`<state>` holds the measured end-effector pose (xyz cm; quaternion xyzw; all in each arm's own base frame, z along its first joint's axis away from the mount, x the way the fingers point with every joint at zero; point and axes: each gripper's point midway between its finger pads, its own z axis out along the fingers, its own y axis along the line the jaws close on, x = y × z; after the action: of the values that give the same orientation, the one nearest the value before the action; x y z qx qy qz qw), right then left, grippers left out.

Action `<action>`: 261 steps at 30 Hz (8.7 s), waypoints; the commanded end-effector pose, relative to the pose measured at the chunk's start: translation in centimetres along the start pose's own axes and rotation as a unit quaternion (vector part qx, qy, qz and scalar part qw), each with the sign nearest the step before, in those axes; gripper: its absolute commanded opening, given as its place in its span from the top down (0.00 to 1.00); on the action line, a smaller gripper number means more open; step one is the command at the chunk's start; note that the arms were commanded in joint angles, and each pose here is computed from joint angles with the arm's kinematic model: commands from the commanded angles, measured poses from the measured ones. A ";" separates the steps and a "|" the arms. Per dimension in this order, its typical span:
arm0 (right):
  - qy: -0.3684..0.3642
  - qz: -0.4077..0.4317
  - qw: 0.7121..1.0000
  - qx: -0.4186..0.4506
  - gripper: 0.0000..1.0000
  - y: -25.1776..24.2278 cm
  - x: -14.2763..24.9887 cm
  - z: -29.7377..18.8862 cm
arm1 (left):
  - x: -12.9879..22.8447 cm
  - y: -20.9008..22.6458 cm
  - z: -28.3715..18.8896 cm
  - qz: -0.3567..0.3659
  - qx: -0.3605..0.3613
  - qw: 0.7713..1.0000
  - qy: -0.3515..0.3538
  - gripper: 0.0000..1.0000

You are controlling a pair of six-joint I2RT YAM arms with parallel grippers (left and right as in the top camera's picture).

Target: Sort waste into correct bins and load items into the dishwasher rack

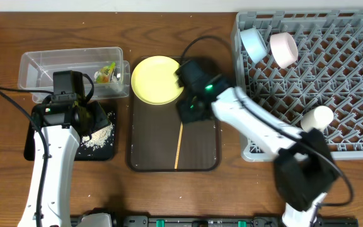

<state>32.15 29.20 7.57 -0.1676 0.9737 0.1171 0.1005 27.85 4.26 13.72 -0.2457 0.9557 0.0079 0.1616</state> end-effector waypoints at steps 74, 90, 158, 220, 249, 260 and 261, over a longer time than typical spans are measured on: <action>-0.084 0.101 0.987 0.090 0.61 -17.0 -3.5 -8.9 | -0.3 0.1 -0.3 -0.003 -0.002 1.000 -0.006 0.42; -0.256 -0.016 0.967 -0.002 0.51 -5.6 -13.5 -4.9 | -0.2 0.1 -0.3 -0.003 -0.002 1.000 -0.006 0.42; -0.147 -0.052 0.873 0.463 0.99 -25.8 -4.8 -22.0 | -0.2 0.1 -0.3 -0.002 -0.001 1.000 -0.005 0.42; -0.200 0.212 0.955 0.055 0.01 -17.0 9.0 -11.5 | 6.2 -3.7 -3.2 0.160 0.063 0.984 -0.052 0.31; -0.248 0.207 0.944 0.060 0.01 -17.2 11.9 -12.3 | 7.8 -0.8 -5.1 0.089 0.081 0.979 -0.163 0.07; -0.242 0.208 0.946 0.062 0.01 -17.2 12.2 -12.2 | 7.8 -0.8 -5.1 0.089 0.081 0.979 -0.163 0.06; -0.244 0.205 0.946 0.066 0.01 -17.4 12.1 -12.3 | 7.8 -0.8 -5.1 0.089 0.081 0.979 -0.163 0.06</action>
<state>25.17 6.63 13.31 0.0748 0.9375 0.1154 0.3197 20.27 -0.80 16.22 -0.1360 0.9329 -0.0200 0.3328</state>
